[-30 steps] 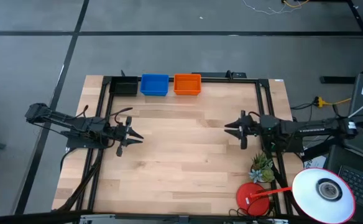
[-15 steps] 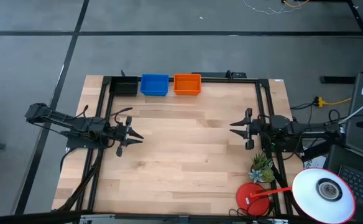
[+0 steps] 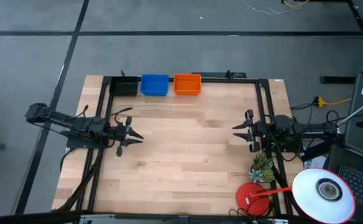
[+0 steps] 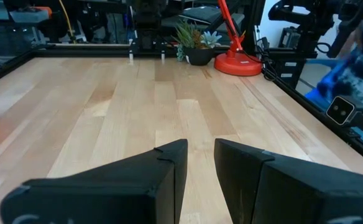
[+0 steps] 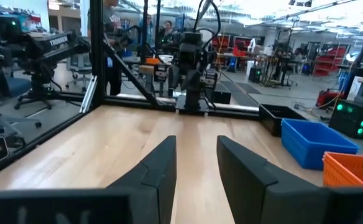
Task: Stack baskets by color
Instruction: Return to Home Position
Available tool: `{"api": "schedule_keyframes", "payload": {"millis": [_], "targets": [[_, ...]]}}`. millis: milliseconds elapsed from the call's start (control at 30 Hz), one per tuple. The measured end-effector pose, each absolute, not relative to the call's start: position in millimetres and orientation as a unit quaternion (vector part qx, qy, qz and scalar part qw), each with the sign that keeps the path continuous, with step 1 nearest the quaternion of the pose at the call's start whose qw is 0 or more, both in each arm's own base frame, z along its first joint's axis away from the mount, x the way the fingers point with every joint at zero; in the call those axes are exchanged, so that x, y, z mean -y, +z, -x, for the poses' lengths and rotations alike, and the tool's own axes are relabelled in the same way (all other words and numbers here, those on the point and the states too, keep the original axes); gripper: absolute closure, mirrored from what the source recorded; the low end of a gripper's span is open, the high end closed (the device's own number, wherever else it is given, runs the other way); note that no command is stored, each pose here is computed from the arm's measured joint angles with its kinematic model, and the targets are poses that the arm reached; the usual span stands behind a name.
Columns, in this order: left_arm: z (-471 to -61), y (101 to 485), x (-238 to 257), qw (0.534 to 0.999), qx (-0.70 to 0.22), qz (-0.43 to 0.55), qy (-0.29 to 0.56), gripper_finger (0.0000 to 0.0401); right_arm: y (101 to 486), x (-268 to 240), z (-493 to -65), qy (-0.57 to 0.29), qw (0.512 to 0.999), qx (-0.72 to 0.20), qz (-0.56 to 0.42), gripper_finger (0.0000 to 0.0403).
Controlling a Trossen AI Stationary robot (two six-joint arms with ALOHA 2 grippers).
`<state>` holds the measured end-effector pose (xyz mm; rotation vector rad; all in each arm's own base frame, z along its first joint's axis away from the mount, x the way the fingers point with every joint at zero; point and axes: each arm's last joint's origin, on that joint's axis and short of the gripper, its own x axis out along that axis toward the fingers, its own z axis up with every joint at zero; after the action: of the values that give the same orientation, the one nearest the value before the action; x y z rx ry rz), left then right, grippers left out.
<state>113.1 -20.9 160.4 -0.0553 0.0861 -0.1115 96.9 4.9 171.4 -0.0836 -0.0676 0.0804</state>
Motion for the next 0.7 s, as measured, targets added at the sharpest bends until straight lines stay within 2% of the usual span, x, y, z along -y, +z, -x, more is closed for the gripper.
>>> {"api": "schedule_keyframes", "payload": {"millis": [700], "targets": [[-113.1, 160.5, 20.9, 0.997, -0.043, 0.028, -0.056, 0.0328, 169.2, -5.0, -97.4, 0.041, 0.998, 0.022, 0.042, 0.0286]]}}
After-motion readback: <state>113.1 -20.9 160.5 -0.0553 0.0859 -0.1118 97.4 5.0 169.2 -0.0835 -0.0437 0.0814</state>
